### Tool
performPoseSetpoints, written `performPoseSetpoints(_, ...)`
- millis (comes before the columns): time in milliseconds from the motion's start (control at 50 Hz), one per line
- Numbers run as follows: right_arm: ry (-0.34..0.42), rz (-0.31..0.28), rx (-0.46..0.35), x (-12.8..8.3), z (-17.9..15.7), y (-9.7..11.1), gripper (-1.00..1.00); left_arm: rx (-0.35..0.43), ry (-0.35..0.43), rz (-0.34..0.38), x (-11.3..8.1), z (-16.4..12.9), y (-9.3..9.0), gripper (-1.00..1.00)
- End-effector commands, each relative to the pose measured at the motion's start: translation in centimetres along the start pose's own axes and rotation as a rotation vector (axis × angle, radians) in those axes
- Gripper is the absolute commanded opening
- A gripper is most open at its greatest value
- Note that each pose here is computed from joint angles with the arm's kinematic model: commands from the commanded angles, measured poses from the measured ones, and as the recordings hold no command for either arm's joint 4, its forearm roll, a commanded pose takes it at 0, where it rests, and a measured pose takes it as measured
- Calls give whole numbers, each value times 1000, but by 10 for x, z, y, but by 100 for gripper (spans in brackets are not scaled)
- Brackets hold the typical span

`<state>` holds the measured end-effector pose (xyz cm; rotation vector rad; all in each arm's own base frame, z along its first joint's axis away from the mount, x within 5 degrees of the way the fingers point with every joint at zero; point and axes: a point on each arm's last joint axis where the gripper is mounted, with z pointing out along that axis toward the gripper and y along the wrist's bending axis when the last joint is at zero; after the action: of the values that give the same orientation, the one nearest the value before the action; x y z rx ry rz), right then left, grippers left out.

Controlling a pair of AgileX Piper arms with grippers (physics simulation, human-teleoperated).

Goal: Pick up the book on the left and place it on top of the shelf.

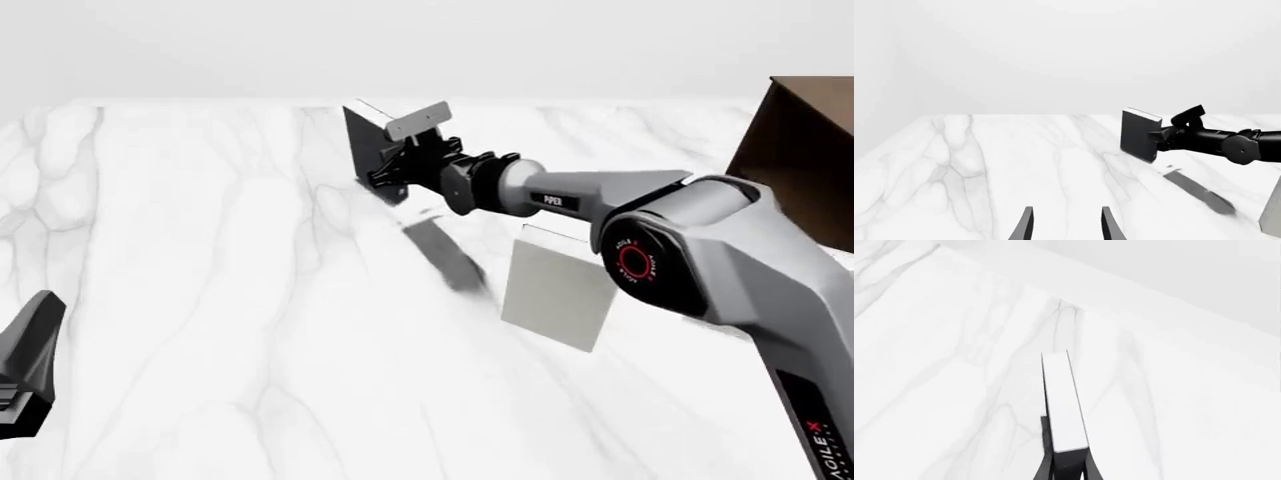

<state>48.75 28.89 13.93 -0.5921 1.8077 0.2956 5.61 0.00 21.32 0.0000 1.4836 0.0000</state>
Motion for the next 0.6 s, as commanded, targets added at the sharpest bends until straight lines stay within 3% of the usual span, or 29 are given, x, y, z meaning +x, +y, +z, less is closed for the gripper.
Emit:
performPoseSetpoints(20,-44,9,5,-18,-19,-3,-100,0,0,0,0,0,0,100)
performPoseSetpoints(300,-142,12,27,-66,-84,-15,-100,0,0,0,0,0,0,100)
performPoseSetpoints(600,-179,-9,19,-89,-150,-10,-100,0,0,0,0,0,0,100)
